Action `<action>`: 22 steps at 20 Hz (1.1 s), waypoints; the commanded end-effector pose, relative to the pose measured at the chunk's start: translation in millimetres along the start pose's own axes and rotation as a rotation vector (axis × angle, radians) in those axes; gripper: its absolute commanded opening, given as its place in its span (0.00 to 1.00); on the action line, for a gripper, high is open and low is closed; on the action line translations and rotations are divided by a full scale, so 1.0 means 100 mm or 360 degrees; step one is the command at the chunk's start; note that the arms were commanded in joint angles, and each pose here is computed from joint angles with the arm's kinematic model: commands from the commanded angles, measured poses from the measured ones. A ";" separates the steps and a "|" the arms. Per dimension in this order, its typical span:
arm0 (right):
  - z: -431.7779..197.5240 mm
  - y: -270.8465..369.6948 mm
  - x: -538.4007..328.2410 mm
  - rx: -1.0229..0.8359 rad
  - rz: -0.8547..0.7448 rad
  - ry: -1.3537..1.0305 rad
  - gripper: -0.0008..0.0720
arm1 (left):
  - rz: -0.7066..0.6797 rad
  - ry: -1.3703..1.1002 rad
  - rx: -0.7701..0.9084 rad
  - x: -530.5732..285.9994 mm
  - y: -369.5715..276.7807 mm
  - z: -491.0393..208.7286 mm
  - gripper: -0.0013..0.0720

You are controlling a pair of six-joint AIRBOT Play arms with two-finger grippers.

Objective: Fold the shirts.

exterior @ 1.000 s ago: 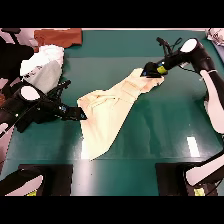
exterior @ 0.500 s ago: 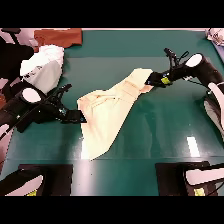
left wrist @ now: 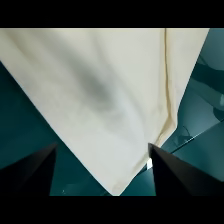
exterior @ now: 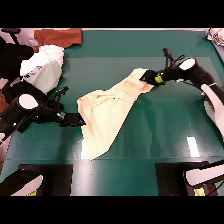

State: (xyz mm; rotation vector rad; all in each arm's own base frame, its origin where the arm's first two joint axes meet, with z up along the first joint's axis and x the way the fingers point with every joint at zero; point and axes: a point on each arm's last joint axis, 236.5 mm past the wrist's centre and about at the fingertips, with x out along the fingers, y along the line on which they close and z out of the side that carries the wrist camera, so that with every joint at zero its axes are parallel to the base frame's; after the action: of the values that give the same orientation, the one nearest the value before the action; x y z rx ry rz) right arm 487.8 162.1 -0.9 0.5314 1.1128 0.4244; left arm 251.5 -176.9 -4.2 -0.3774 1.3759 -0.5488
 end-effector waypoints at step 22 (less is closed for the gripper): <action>0.23 0.10 -0.13 -0.0201 -0.0026 0.0090 0.04 | -0.0362 0.0101 -0.0235 0.40 -0.13 -0.88 1.00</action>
State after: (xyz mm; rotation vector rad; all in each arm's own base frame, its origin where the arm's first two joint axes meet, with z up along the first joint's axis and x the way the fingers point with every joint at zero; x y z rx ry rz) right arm 505.4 156.1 22.3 0.4059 1.1272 0.4879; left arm 153.6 -202.2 -38.7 -0.6034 1.5197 -0.6757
